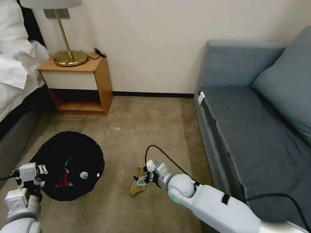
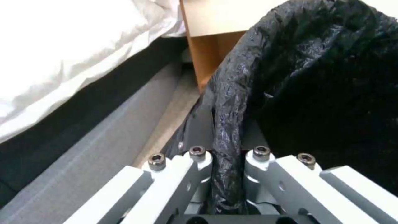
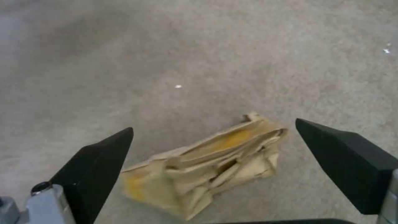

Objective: Pick up the trash bin, then pick up the garbage on the floor and place it into the trash bin.

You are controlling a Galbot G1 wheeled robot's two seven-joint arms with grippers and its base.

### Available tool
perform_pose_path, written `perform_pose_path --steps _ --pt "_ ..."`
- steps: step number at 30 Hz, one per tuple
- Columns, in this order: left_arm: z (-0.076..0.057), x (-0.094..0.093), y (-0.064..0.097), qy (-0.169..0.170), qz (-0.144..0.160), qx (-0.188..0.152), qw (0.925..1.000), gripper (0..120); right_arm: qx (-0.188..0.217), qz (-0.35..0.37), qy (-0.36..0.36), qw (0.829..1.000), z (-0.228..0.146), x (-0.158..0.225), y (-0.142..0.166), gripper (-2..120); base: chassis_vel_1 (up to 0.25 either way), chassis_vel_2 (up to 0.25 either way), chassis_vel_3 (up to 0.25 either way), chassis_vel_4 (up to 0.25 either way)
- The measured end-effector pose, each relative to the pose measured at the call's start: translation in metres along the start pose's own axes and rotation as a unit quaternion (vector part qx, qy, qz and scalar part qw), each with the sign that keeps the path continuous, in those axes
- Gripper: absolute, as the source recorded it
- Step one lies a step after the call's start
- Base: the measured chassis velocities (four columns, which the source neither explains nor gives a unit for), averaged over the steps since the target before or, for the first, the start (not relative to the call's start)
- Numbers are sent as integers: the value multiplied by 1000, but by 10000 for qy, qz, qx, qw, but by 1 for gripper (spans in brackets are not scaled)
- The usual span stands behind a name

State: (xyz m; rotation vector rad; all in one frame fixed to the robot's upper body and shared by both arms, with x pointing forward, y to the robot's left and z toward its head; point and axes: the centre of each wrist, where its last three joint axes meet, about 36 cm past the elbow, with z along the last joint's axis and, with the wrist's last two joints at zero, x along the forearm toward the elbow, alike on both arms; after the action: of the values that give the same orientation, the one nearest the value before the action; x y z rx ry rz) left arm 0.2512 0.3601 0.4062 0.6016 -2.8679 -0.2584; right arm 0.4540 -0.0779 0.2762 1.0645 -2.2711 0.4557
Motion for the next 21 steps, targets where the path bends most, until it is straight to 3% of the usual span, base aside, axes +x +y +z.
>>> perform_pose_path --steps 10,21 --pt "7 -11 1 49 12 -23 10000 5 -293 68 321 9990 -2 -38 9 100 0 0 0 0" --pt "8 -13 2 32 30 -31 10000 5 -283 171 749 9966 9 -48 13 98 0 0 0 0"
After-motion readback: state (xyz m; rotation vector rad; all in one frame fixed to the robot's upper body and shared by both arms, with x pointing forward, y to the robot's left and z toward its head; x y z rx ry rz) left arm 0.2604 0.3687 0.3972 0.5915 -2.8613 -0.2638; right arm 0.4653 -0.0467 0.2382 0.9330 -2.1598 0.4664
